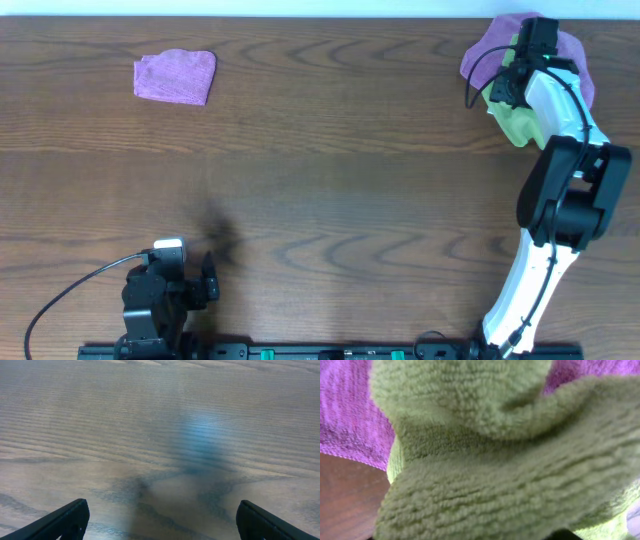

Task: Fold the cloth
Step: 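Grasp the green cloth with the right gripper and lift it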

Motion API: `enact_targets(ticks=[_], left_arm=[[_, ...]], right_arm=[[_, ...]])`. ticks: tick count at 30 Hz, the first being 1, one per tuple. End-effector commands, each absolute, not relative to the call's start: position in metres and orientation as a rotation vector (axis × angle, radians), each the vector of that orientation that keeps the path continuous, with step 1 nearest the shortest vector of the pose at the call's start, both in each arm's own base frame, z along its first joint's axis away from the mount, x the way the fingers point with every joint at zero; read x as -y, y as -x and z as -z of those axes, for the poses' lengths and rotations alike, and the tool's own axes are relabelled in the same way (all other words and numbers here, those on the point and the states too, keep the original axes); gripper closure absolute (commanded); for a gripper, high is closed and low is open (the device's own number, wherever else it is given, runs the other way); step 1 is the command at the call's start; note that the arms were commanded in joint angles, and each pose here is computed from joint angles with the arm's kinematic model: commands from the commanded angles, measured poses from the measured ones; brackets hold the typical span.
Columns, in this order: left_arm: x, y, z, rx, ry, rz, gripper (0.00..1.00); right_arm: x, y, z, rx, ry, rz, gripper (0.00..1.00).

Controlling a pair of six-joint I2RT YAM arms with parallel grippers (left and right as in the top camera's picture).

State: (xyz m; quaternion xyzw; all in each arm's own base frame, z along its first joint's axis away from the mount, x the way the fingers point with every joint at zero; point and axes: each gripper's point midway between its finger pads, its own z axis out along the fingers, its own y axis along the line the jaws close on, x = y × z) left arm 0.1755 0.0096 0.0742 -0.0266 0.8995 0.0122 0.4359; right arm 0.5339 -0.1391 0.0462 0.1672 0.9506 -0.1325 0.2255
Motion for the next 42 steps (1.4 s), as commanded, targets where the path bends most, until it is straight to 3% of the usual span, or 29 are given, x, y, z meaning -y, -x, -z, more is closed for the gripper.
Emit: enact_targets(ticks=[1, 5, 7, 17, 26, 31, 42], left_arm=[[-0.013, -0.168, -0.053, -2.305, 0.062, -0.06, 0.05], [-0.013, -0.168, -0.053, -2.305, 0.062, -0.06, 0.05], [-0.013, -0.168, -0.053, -2.305, 0.062, -0.06, 0.05], [-0.013, -0.168, -0.053, -2.305, 0.062, -0.06, 0.05], [-0.013, -0.168, -0.053, -2.305, 0.062, -0.06, 0.05], [-0.013, -0.168, -0.053, -2.305, 0.062, -0.06, 0.05], [-0.013, -0.168, -0.053, -2.305, 0.062, -0.06, 0.05]], right_arm=[[0.145, -0.537, -0.052, -2.598, -0.483, 0.381, 0.7], [0.144, -0.537, -0.052, -2.599, -0.48, 0.378, 0.93], [0.144, -0.538, -0.055, -2.6, -0.481, 0.378, 0.98], [0.13, -0.54, -0.136, -2.604, -0.502, 0.327, 0.98], [0.039, -0.516, -0.286, -2.502, -0.258, 0.165, 0.98], [-0.032, -0.467, -0.355, -2.429, -0.066, 0.025, 0.98], [-0.095, -0.363, -0.434, -2.304, 0.092, -0.111, 0.98]])
